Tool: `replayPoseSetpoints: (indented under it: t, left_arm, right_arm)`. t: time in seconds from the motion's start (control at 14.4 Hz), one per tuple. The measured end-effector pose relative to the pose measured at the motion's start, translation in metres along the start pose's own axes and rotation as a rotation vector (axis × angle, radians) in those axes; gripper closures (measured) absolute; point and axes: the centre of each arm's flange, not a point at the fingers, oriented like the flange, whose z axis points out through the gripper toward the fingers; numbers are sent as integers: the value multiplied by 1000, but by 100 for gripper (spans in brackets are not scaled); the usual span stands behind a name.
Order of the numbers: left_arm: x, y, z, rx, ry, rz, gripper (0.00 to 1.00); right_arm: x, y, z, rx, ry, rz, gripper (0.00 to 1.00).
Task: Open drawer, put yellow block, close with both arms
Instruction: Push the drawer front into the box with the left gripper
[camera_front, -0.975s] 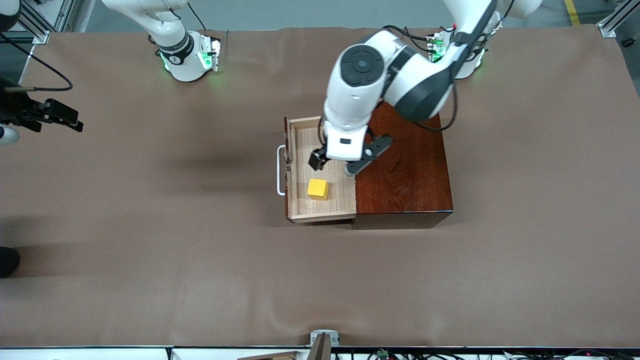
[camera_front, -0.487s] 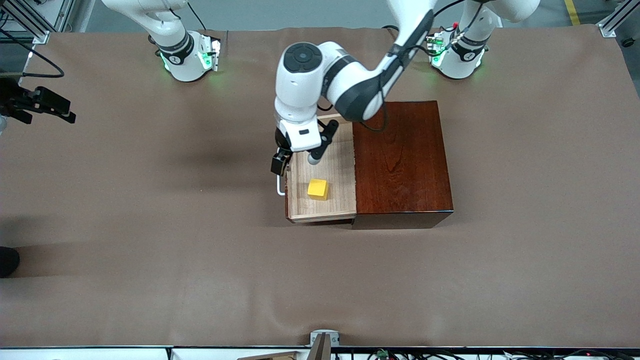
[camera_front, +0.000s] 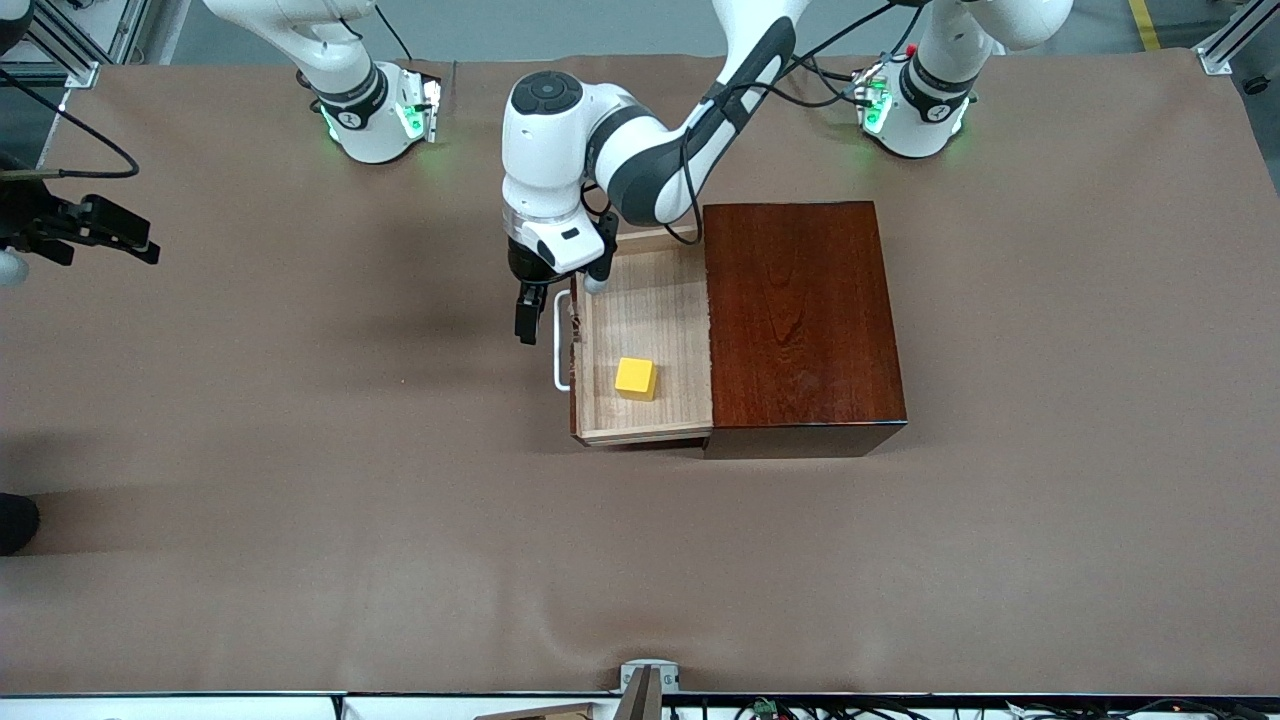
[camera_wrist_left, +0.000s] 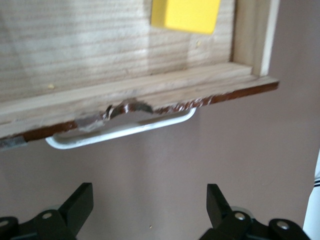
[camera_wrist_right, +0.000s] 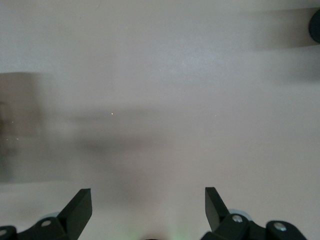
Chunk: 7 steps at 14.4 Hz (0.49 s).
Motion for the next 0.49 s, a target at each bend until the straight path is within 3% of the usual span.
replayPoseSetpoints:
  t: [0.28, 0.49]
  left_arm:
    - [-6, -12, 13, 65, -53, -31, 0]
    - [11, 2, 23, 115, -72, -117, 0]
  right_arm:
    - [0, -1, 0, 0, 0, -1, 0]
    - [0, -1, 0, 0, 0, -1, 0]
